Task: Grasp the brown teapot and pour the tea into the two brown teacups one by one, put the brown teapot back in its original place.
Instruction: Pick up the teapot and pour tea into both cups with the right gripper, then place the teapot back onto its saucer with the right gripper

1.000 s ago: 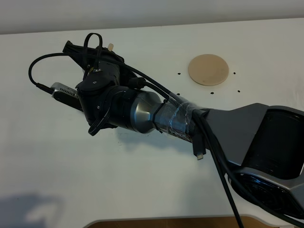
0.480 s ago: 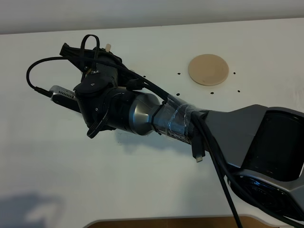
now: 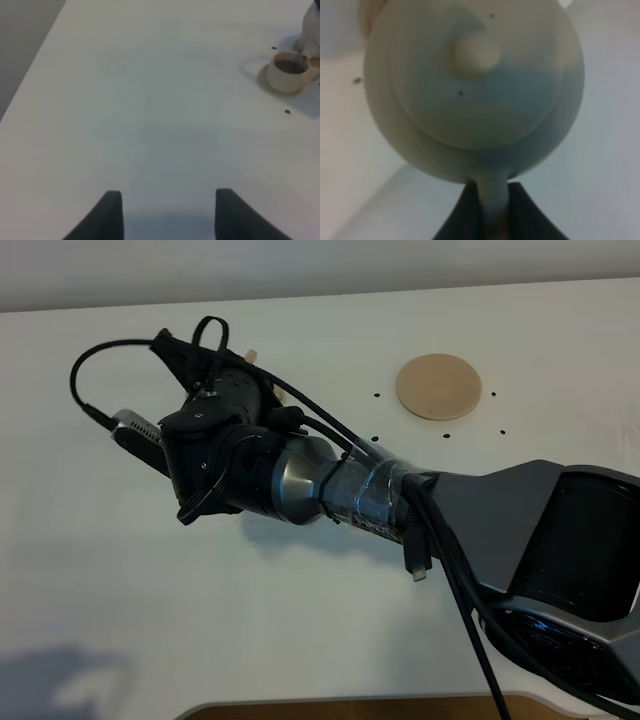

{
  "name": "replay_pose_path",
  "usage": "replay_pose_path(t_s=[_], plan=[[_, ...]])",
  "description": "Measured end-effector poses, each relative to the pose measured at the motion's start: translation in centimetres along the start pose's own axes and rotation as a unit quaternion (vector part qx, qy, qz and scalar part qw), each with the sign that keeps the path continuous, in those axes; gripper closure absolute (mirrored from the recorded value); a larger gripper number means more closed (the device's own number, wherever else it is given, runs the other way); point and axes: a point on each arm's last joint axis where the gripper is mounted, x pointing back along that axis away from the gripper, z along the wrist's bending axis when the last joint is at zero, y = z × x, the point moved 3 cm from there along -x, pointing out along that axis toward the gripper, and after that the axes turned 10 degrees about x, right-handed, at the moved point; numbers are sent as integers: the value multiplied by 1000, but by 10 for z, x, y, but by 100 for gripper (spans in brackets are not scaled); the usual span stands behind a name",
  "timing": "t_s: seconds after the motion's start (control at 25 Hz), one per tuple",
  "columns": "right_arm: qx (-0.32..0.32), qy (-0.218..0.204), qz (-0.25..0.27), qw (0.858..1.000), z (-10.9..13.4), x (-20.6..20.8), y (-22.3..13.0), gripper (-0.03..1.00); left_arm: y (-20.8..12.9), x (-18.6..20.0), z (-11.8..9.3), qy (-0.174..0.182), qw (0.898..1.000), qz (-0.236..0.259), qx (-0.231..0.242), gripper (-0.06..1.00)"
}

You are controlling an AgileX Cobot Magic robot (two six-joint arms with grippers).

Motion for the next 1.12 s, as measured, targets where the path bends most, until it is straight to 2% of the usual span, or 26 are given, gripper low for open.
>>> replay_pose_path(t_s=[0.28,0.48,0.72,0.92,1.12], plan=[[-114,41,-11,993,5,3,0,88,0,0,0,0,1000,0,0,50],[-209,89,-23,974,5,11,-4,88,0,0,0,0,1000,0,0,50],[-330,180,-37,926,8,28,-7,88,0,0,0,0,1000,0,0,50],[-399,210,-83,889,1,38,-3,88,0,0,0,0,1000,0,0,50],[-465,262,-141,834,-1,49,9,88,0,0,0,0,1000,0,0,50]])
